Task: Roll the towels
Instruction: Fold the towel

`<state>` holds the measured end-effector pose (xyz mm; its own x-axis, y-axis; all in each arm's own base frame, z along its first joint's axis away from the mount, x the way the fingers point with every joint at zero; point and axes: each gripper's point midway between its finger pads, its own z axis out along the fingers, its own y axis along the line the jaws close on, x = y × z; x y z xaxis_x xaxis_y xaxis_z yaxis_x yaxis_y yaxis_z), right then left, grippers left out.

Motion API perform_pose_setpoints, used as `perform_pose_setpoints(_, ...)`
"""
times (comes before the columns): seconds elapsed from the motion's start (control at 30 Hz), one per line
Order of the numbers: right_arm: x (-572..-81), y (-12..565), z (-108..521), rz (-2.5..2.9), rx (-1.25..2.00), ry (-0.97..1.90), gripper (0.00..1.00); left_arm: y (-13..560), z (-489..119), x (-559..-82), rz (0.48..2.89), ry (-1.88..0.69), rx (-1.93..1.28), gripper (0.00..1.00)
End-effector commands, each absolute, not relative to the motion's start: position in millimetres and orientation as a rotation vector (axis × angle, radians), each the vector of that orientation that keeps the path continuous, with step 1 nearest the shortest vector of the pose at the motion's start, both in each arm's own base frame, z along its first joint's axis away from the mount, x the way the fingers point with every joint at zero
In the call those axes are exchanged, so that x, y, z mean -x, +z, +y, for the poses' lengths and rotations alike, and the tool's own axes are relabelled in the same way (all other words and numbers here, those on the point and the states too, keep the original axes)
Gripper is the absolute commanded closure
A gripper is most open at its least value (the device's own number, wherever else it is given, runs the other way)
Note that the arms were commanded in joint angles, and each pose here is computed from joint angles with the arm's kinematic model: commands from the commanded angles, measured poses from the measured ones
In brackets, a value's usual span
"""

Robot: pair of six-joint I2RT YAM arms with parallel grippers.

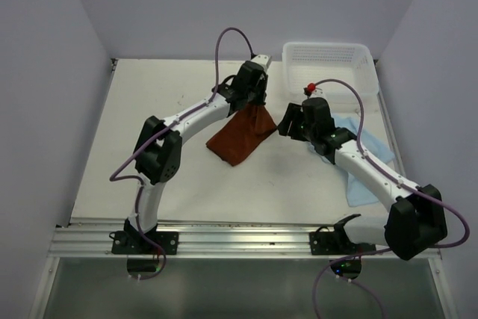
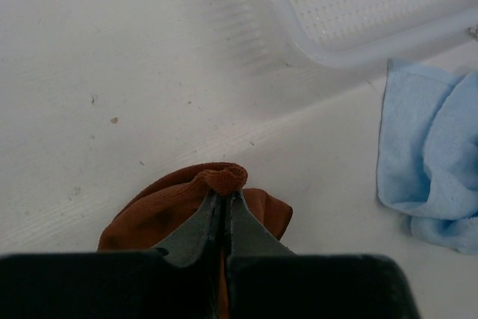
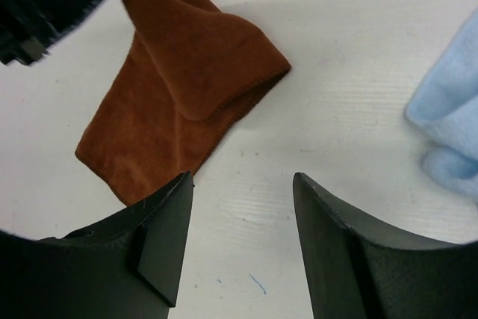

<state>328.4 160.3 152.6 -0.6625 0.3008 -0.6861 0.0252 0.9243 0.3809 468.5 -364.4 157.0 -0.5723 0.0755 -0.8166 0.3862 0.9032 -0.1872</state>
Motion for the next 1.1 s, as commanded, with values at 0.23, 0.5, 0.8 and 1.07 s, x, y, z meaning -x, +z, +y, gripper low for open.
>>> perform_pose_setpoints(0.23, -393.7, 163.8, 210.2, 2.023, 0.009, 0.571, 0.42, 179.3, -387.8, -468.9, 2.118, -0.6, -0.243, 1.0)
perform_pose_setpoints(0.5, -414.5, 157.8, 226.5, 1.943, 0.095, 0.54, 0.39, 182.7, -389.8, -470.5, 2.125, -0.62, -0.208, 1.0)
perform_pose_setpoints(0.8, -417.3, 137.7, 244.5, 1.927, 0.148, 0.434, 0.36, 194.3, -379.3, -473.3, 2.127, -0.653, -0.137, 1.0)
perform_pose_setpoints(1.07, -431.5, 137.6, 218.2, 1.858, 0.014, 0.164, 0.39, 194.7, -376.0, -467.8, 2.142, -0.673, -0.136, 1.0)
